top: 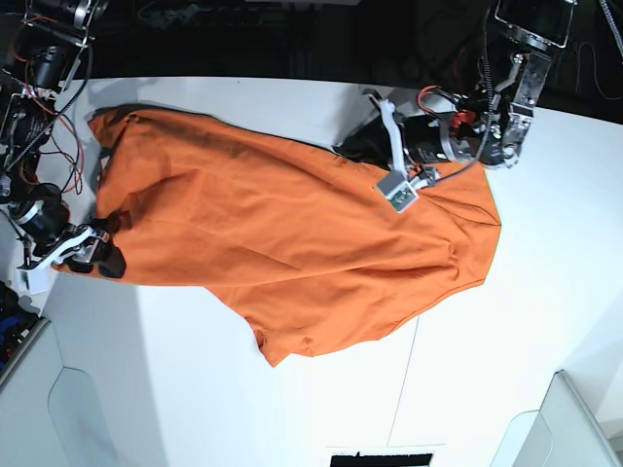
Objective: Layout the t-shirt on the table in an organized manner, then fold the t-shirt properly
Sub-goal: 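Pull the shirt hem with the left gripper to spread it flat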
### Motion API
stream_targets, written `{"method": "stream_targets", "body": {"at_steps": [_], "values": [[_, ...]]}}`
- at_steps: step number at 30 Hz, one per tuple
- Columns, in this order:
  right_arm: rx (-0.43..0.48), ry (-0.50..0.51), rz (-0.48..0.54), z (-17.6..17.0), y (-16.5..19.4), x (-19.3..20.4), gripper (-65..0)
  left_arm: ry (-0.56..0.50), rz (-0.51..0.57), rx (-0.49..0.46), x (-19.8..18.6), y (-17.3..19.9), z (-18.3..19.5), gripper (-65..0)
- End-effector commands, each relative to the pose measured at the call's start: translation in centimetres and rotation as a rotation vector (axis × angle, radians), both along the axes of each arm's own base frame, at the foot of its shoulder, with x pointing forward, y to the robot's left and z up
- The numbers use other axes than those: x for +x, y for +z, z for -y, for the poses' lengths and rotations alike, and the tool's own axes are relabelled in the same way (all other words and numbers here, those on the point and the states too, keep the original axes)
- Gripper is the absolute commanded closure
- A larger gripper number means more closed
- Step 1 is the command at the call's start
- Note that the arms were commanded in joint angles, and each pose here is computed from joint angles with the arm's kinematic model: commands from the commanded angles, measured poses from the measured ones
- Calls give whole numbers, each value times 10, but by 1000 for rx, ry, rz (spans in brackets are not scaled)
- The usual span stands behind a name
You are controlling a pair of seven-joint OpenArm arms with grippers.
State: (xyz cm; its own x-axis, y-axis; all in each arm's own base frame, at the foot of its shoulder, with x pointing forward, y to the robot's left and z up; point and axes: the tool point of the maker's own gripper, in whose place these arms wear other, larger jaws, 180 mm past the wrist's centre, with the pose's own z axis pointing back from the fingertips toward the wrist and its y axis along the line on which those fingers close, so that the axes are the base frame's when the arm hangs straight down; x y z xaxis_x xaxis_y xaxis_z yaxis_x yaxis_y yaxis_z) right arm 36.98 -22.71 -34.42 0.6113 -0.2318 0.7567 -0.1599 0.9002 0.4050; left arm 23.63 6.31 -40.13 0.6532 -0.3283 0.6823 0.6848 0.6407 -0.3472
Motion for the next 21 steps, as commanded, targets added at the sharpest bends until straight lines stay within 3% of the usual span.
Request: {"method": "stream_targets", "body": {"at_steps": [1, 6, 7, 8, 11, 12, 16, 21], "values": [[17, 7, 58, -4, 15, 8, -427, 24, 68, -40, 17, 23, -6, -41], [99, 15, 29, -35, -3, -2, -420, 151, 139, 5, 43, 49, -69, -41], [107, 17, 23, -39, -6, -4, -391, 164, 145, 24, 45, 50, -79, -41], [110, 18, 14, -42, -9, -6, -336, 170, 147, 41, 45, 50, -86, -41], [120, 23, 6, -48, -13, -8, -57, 166, 122, 71, 35, 43, -95, -41], [122, 24, 6, -49, -13, -8, 0, 164, 108, 79, 30, 38, -96, -41], [106, 30, -12, -48, -17, -10, 0, 159, 74, 145, 7, 16, -103, -41], [-7, 25, -85, -30, -37, -26, 0, 172, 20, 212, -15, -12, -119, -41]]}}
